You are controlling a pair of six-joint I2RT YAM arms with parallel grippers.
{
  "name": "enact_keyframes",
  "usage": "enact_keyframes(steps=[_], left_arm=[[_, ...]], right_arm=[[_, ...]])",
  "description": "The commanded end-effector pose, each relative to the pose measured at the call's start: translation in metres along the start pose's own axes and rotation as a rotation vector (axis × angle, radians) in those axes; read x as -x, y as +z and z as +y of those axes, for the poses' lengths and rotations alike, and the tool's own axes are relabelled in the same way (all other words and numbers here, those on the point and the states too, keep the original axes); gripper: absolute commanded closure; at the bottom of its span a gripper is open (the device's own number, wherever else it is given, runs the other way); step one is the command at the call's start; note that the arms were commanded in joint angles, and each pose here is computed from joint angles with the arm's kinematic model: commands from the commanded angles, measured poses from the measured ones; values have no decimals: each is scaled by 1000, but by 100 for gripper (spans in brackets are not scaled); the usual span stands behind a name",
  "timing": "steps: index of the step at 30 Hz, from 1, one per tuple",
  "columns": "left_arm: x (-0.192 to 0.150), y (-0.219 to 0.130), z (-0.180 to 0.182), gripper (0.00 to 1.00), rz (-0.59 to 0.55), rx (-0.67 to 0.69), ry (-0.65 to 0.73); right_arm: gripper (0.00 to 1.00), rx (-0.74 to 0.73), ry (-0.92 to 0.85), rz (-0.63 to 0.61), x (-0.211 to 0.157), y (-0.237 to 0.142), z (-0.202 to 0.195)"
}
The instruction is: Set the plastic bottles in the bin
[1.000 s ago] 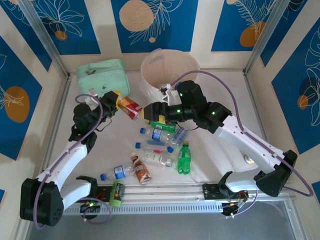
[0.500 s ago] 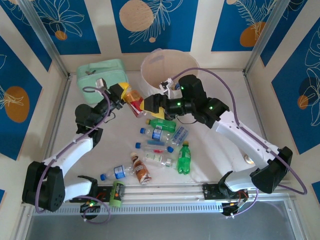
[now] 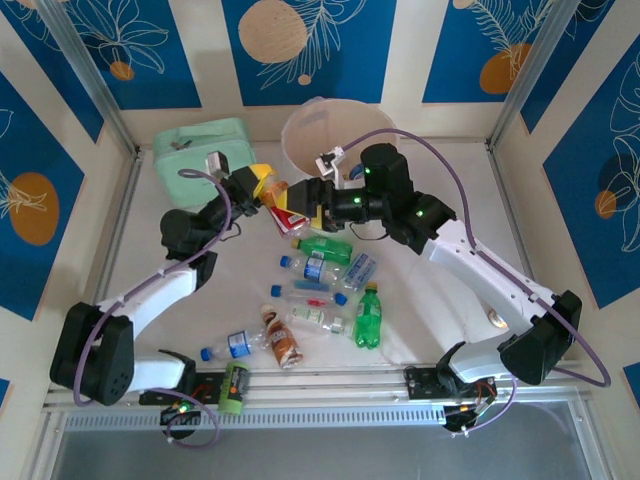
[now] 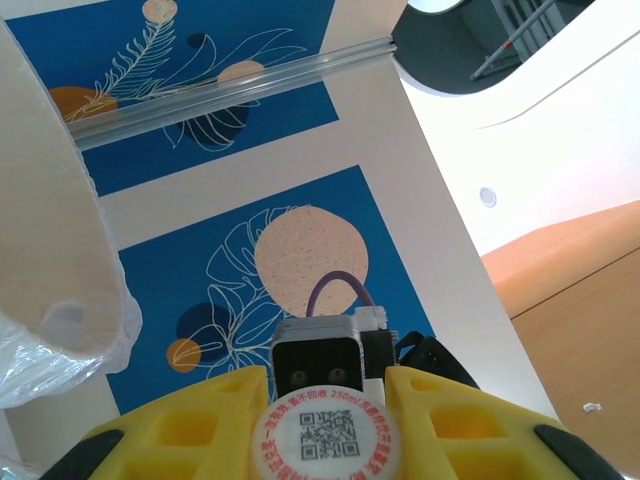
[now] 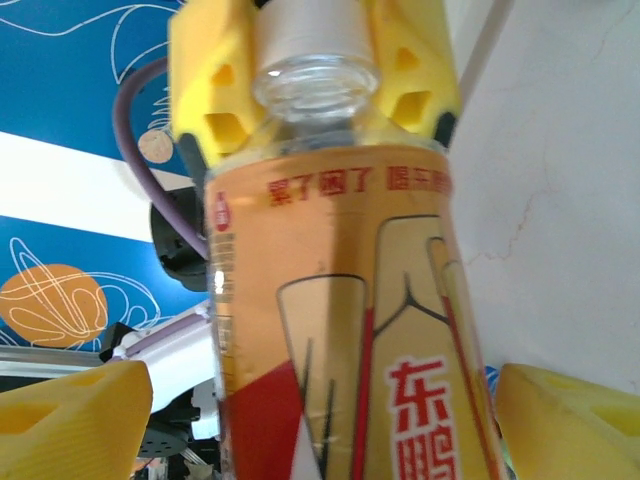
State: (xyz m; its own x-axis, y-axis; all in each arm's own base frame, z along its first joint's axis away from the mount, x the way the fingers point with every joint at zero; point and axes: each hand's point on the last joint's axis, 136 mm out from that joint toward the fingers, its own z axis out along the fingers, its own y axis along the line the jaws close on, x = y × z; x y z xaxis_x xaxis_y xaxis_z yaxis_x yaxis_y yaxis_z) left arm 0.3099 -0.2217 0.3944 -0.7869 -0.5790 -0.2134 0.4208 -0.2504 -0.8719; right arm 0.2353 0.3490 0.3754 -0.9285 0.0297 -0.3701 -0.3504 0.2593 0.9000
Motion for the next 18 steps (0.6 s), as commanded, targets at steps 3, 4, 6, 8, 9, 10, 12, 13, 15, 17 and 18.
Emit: enact_keyframes(steps=[3, 4, 6, 8, 9, 10, 12, 13, 15, 17, 18], left_arm=[[-4, 4, -28, 77, 16, -115, 40], [-4, 4, -26, 77, 15, -112, 41], [-3, 5, -24, 77, 13, -109, 37], [-3, 5, -22, 77, 9, -110, 34], [-2, 5, -21, 77, 8, -109, 32], [-2, 4, -20, 77, 5, -109, 32], [-1, 4, -17, 77, 0, -104, 31], [0, 4, -14, 77, -3, -96, 31], [0, 4, -7, 78, -7, -78, 24], [1, 3, -3, 78, -11, -68, 17], [1, 3, -2, 79, -11, -66, 16]], right_arm=[[15, 49, -9, 29, -6, 5, 8], [16, 51, -9, 30, -7, 5, 7], [17, 52, -7, 32, -7, 6, 7], [18, 53, -7, 33, -8, 7, 7], [19, 53, -7, 32, -8, 7, 7], [20, 54, -8, 32, -8, 7, 7], [23, 52, -7, 31, -8, 7, 7], [24, 52, -7, 29, -8, 7, 7], [28, 50, -7, 27, -8, 6, 7], [32, 48, -7, 25, -8, 5, 7], [33, 47, -9, 25, -8, 6, 7]])
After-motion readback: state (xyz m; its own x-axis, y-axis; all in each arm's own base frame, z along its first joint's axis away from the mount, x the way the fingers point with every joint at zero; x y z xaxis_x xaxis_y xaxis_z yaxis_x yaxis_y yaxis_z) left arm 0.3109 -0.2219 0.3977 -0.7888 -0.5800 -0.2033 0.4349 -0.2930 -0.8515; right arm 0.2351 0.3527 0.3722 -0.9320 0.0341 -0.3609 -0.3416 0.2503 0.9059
